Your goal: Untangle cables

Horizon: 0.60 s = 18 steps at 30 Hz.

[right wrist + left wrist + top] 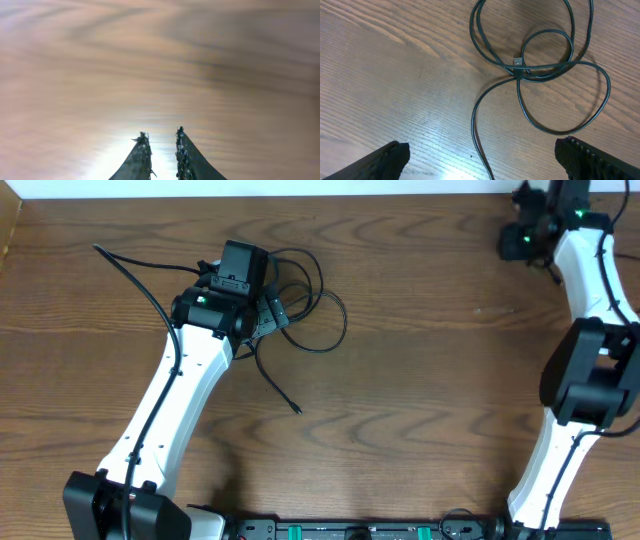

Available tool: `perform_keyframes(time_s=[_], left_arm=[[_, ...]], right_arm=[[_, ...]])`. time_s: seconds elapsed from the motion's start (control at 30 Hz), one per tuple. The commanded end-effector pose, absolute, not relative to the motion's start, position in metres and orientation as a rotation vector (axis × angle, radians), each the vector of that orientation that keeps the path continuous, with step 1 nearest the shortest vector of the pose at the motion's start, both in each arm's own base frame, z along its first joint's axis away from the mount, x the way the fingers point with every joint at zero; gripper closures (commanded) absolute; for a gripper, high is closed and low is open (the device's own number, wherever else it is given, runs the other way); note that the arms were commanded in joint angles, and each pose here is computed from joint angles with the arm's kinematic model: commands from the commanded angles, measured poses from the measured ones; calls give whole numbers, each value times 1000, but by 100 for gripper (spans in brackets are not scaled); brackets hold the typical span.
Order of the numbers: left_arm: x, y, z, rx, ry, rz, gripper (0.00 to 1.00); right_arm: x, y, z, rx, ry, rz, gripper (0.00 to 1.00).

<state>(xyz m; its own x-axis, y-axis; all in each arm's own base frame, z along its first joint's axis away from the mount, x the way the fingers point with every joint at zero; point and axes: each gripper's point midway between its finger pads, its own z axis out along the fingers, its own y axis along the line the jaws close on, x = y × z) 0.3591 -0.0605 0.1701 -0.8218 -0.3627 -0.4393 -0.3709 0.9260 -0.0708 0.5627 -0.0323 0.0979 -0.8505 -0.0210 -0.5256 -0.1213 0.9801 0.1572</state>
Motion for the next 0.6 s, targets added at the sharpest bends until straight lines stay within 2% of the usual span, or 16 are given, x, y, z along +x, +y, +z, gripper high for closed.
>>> perform_keyframes(time_s=[0.0, 0.07, 0.13, 0.17, 0.2, 0.23, 0.33, 0.57], left_arm=[[359, -58, 177, -551, 2607, 16, 0], [359, -58, 177, -551, 2607, 16, 0], [359, -58, 177, -551, 2607, 16, 0], [359, -58, 177, -551, 2607, 16, 0], [359, -58, 177, -551, 2607, 16, 0], [359, -58, 177, -551, 2607, 16, 0], [359, -58, 177, -551, 2607, 16, 0], [359, -58, 177, -551, 2607, 16, 0]], right_arm=[[539, 88, 114, -307, 2522, 805, 83], [528, 123, 111, -372, 2552, 839, 73], [519, 153, 109, -414, 2571, 864, 53], [514, 169, 107, -434, 2584, 873, 26], [510, 181, 104, -445, 2598, 870, 7], [506, 193, 100, -442, 2624, 850, 1], [502, 216, 87, -443, 2673, 721, 1], [505, 288, 40, -665, 2581, 457, 1]])
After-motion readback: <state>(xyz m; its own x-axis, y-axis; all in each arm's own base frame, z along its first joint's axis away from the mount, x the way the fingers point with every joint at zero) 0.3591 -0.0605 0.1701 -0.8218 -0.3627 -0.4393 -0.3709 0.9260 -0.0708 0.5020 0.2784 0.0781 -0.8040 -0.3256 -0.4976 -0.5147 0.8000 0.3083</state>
